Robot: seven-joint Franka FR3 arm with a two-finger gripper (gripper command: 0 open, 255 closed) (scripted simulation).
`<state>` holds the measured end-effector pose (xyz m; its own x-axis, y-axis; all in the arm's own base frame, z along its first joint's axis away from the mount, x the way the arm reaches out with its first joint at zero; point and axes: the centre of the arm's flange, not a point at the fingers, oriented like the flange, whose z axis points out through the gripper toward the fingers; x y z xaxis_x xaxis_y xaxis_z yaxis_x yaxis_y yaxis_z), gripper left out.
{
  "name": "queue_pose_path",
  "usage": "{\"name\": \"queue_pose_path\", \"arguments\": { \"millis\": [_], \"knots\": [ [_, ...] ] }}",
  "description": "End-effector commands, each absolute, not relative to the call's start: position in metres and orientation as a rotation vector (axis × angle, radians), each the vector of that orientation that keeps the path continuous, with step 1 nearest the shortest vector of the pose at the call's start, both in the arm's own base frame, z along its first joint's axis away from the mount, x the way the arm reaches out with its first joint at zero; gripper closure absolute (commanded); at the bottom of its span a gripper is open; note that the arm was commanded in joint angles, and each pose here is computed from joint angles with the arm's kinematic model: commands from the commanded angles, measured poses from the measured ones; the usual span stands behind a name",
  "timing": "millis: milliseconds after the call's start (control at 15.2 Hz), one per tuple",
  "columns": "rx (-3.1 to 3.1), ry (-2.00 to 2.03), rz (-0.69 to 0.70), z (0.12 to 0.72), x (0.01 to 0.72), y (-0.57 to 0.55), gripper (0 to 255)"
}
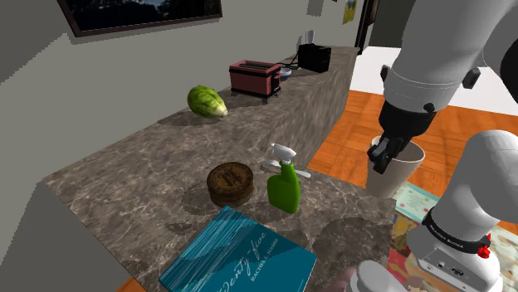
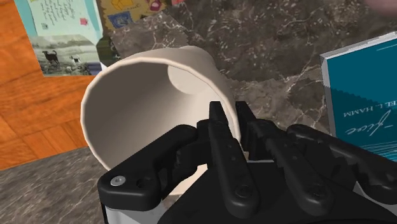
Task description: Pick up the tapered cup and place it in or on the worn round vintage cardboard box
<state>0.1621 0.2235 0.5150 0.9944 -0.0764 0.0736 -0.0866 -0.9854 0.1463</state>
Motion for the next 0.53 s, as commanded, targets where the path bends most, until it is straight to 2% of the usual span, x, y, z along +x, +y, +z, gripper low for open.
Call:
{"name": "queue_pose_path", "arguments": {
  "millis": [0, 462],
  "knots": [
    [2.987, -0.123, 0.102, 0.521, 0.174, 0.231, 255],
    [2.987, -0.123, 0.102, 0.531, 0.252, 0.278, 255]
  ]
}}
